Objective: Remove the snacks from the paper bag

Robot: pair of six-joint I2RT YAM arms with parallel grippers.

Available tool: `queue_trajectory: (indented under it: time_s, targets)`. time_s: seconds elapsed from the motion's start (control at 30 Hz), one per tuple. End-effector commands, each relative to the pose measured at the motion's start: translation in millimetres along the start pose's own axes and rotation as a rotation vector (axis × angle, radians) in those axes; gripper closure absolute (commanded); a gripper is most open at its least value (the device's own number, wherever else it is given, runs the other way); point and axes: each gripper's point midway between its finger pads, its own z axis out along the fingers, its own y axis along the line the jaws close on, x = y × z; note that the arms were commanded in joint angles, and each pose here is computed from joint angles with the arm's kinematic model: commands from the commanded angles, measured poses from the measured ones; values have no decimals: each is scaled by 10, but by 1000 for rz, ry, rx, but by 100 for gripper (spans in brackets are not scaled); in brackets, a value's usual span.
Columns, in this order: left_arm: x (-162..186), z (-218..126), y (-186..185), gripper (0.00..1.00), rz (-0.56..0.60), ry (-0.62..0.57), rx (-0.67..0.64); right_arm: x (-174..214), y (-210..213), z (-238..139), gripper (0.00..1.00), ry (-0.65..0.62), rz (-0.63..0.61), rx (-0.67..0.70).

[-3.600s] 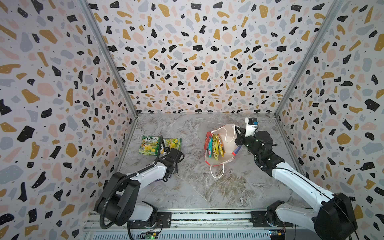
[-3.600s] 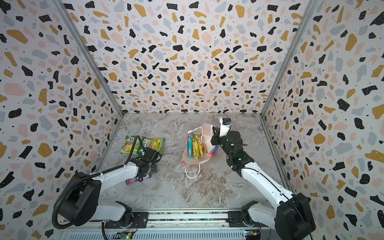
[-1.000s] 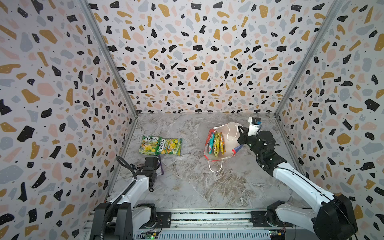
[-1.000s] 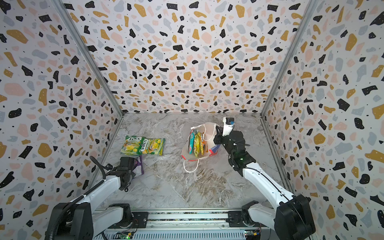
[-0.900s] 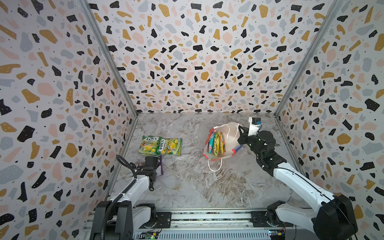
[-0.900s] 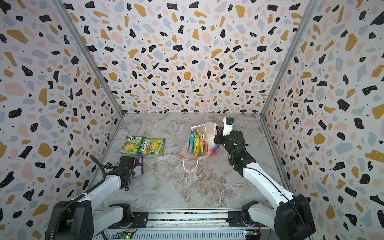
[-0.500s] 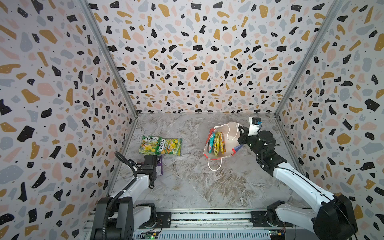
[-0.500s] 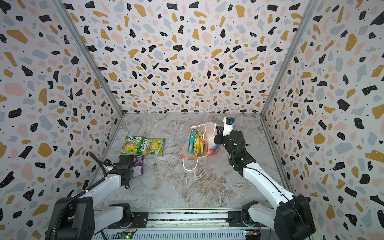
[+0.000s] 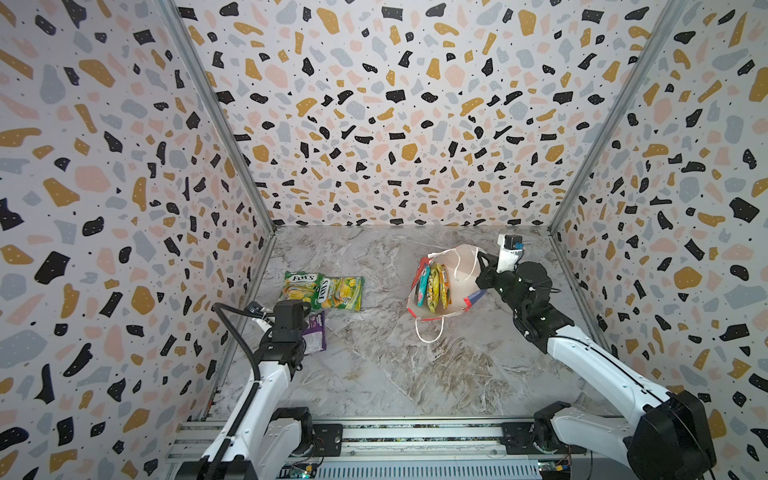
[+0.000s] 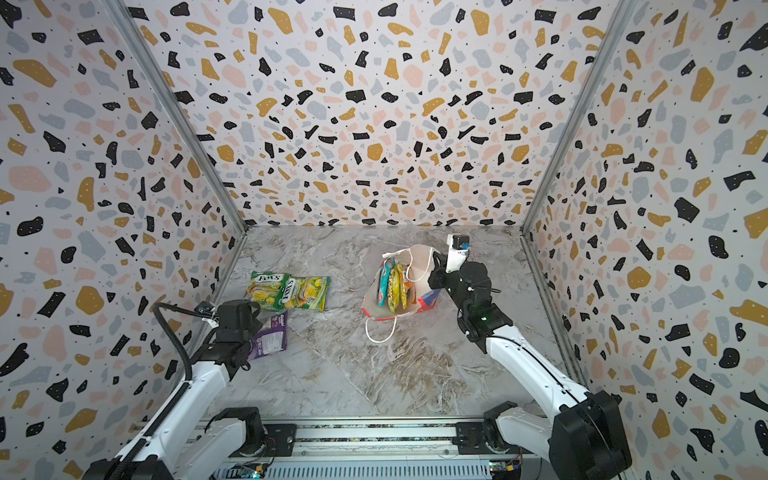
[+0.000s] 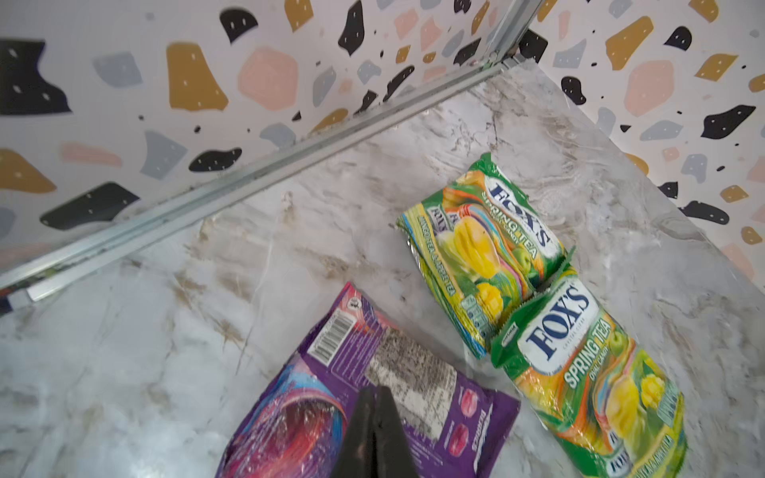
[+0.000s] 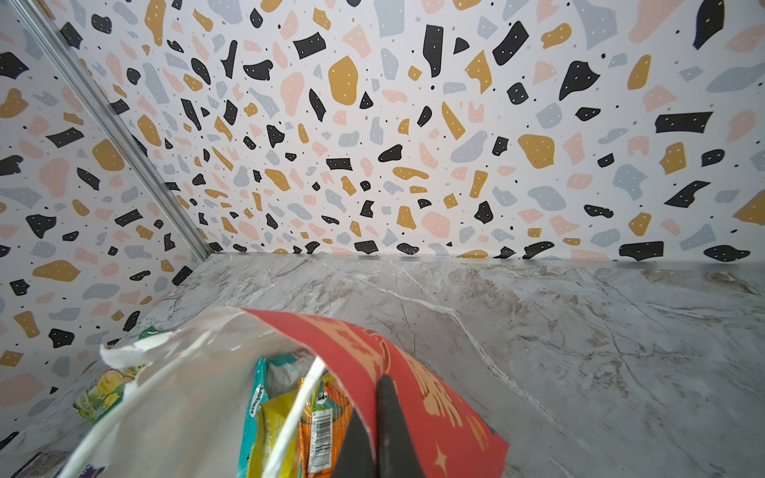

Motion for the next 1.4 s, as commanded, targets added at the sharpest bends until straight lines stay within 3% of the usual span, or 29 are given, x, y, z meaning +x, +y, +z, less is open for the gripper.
queue_trajectory:
  time_s: [0.0, 0.17, 0.63, 0.87, 0.97, 1.1, 1.17, 1.37]
  targets:
    - [504, 64, 165, 100, -42, 177, -15, -92, -76, -69, 100, -37, 3, 33]
    - [814, 128, 330, 100, -28, 295, -94, -65, -87, -56, 100, -31, 3, 37]
    - [483, 505, 418, 100, 28, 162, -203, -93, -70, -78, 100, -40, 7, 29]
    - [239, 508, 366, 100, 41, 110, -225, -100, -70, -84, 100, -41, 7, 29]
    - [60, 345, 154, 100, 34, 79, -126, -96, -69, -83, 100, -38, 7, 29]
    - [-285, -181, -502, 100, 130, -77, 171, -104, -41, -87, 100, -43, 6, 14]
    - [-156, -330, -680, 100, 208, -51, 206, -88, -42, -79, 100, -38, 6, 14]
    - [848, -275, -831, 100, 471, 272, 242, -61, -49, -64, 100, -34, 4, 18]
